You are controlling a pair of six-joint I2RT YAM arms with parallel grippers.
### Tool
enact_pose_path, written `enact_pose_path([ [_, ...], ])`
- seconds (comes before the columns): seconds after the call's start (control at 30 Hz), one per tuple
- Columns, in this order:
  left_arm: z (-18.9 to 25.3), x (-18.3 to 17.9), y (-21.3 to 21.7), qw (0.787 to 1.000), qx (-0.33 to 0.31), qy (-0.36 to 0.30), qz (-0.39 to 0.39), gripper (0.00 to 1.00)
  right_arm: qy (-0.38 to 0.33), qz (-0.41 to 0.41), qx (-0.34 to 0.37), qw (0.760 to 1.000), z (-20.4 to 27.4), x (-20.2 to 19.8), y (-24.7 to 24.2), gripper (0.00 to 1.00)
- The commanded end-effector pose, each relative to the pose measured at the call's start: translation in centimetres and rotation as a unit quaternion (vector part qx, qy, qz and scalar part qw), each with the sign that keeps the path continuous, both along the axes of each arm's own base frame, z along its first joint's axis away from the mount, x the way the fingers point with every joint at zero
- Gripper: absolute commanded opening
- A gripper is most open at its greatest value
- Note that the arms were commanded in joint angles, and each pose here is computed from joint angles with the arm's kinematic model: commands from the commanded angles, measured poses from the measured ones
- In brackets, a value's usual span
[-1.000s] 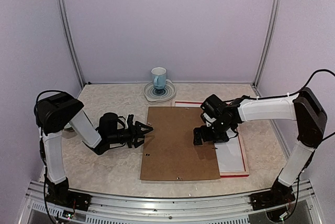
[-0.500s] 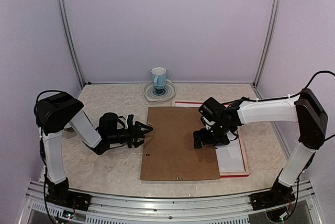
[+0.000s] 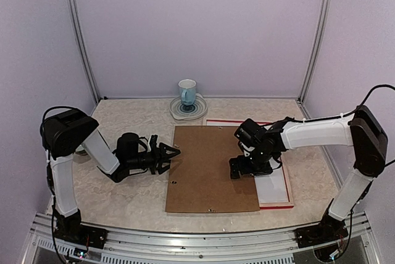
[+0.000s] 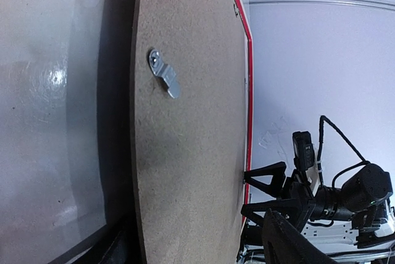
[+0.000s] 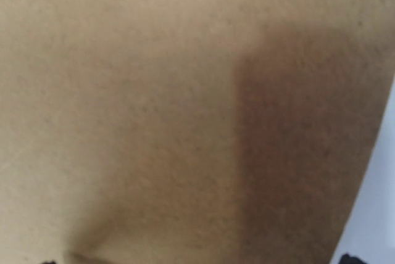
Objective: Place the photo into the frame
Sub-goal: Adjust the fastener on the backboard.
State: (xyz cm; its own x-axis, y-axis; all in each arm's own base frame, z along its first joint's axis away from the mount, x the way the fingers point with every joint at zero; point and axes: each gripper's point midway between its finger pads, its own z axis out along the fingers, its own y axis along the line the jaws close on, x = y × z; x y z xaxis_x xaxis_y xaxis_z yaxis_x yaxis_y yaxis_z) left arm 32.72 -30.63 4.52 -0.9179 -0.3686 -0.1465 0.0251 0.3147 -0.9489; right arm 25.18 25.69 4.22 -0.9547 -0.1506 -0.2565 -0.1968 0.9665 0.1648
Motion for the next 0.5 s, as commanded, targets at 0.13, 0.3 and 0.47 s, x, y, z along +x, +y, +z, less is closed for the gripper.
enact_pose_path([
  [0.13, 0.6, 0.2, -0.1, 1.0, -0.007, -0.008, -0.003, 0.67, -0.011, 0.008, 0.019, 1.0, 1.3, -0.8, 0.6, 0.99],
  [0.3, 0.6, 0.2, -0.1, 1.0, -0.008, -0.008, -0.003, 0.67, -0.015, 0.02, 0.024, 0.999, 1.6, -1.0, 1.4, 0.99],
  [0.47, 0.5, 0.1, 0.0, 1.0, -0.008, -0.008, -0.004, 0.67, -0.012, 0.033, 0.023, 0.999, 1.4, -1.5, 2.2, 0.99],
])
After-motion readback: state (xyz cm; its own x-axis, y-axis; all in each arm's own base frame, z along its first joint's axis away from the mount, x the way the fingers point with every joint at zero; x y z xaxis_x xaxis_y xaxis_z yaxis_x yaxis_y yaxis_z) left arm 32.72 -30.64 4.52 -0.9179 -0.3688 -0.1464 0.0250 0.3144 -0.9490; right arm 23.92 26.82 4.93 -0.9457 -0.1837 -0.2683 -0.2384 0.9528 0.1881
